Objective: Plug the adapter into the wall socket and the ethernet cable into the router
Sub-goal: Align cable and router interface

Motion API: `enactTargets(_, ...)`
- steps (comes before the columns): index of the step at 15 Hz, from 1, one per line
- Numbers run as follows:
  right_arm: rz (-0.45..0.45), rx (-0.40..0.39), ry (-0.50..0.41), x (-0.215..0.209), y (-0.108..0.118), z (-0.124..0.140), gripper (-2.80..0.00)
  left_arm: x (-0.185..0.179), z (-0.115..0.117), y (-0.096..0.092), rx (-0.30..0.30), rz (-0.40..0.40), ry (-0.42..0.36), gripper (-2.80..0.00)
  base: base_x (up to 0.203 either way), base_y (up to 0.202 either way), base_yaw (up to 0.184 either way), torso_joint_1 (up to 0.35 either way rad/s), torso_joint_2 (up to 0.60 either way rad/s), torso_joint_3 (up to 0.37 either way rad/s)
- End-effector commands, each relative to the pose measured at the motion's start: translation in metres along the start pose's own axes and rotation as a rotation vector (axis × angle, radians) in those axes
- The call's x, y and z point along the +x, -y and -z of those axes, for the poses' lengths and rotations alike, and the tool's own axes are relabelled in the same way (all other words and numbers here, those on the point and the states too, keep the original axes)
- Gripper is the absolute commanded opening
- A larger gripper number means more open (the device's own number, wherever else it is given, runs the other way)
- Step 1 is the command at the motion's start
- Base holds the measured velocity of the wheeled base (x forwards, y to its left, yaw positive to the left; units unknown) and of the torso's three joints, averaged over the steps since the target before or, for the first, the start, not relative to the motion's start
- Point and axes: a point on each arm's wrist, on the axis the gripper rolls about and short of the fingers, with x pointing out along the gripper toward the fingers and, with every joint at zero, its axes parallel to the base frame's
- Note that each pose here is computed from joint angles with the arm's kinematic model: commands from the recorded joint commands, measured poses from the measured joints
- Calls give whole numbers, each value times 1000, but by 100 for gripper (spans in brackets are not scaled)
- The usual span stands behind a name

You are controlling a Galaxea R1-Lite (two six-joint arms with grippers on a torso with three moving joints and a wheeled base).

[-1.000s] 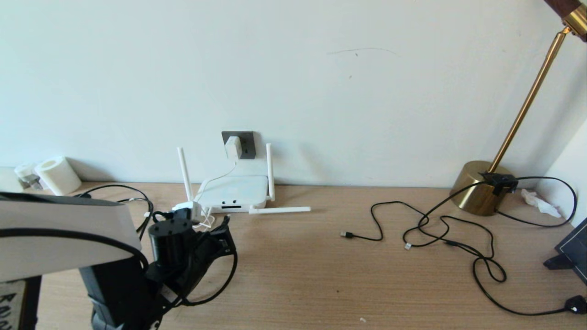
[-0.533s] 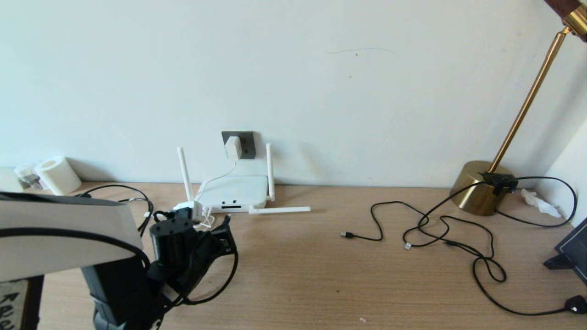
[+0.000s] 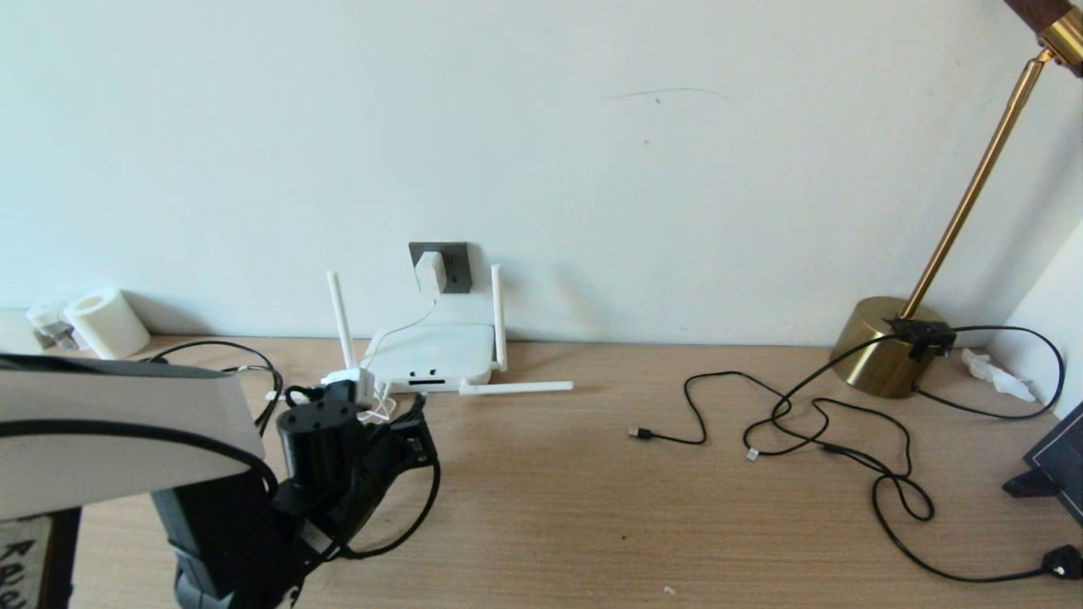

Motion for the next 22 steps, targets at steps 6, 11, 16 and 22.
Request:
enactTargets(6, 0, -1, -1, 0, 0, 0, -280, 4, -9, 4, -8, 13, 47, -280, 0, 0, 0, 0, 0, 0)
enactTargets(11, -2, -1, -1, 0, 0, 0, -280, 2, -9, 5, -10, 21, 43, -280, 0, 0, 0, 0, 0, 0)
enactTargets(16, -1, -1, -1, 0, 0, 0, -280, 0, -14, 5, -14, 33, 56, -280, 0, 0, 0, 0, 0, 0)
enactTargets(22, 0, -1, -1, 0, 0, 0, -280, 2, -11, 5, -12, 45, 47, -280, 0, 0, 0, 0, 0, 0)
